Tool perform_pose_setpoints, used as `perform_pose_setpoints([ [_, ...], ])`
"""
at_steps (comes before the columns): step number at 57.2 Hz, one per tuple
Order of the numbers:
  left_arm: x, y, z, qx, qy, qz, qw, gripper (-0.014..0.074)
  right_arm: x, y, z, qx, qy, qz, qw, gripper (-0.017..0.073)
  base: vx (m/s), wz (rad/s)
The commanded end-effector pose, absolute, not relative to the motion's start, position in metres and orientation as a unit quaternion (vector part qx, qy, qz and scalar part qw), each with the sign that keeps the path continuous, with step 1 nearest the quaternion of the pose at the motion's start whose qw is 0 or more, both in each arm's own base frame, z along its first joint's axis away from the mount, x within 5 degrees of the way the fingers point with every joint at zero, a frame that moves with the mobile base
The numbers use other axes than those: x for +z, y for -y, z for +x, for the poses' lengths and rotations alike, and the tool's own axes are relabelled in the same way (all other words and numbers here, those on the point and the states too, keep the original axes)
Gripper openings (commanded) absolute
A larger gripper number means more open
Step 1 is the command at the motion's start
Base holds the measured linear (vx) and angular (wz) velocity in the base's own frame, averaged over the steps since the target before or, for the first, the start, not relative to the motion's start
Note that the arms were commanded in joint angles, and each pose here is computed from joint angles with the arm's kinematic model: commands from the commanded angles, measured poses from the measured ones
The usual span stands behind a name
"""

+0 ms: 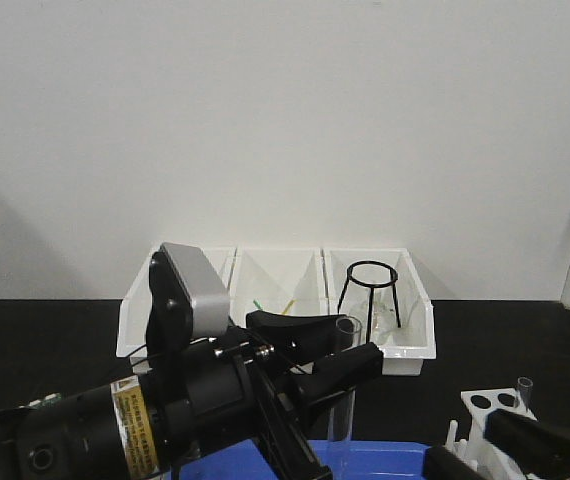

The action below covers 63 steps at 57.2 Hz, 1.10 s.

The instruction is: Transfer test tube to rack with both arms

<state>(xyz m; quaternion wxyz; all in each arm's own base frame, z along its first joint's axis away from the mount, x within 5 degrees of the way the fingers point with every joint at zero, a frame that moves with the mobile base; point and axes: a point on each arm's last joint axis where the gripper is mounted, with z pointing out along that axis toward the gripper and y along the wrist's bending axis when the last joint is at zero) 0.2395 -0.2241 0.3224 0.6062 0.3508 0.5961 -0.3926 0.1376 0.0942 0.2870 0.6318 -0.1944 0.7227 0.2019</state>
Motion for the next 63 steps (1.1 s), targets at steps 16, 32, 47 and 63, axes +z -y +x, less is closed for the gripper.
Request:
perform_pose_setpoints([
  [16, 0.340, 0.241, 0.224, -0.447, -0.555, 0.349, 0.608, -0.0004, 0.298, -0.125, 0.149, 0.235, -0.660, -0.199, 0.685, 0.0470, 0.00, 0.00],
  [32, 0.335, 0.253, 0.215, -0.457, -0.556, 0.362, 0.592, -0.0004, 0.297, -0.127, 0.150, 0.230, -0.657, -0.207, 0.687, 0.0467, 0.00, 0.00],
  [47, 0.335, 0.253, 0.214, -0.458, -0.555, 0.362, 0.592, -0.0004, 0.299, -0.126, 0.151, 0.230, -0.650, -0.204, 0.695, 0.0353, 0.00, 0.00],
  [63, 0.335, 0.253, 0.214, -0.460, -0.554, 0.362, 0.592, -0.0004, 0.299, -0.126, 0.151, 0.230, -0.649, -0.204, 0.696, 0.0103, 0.00, 0.00],
])
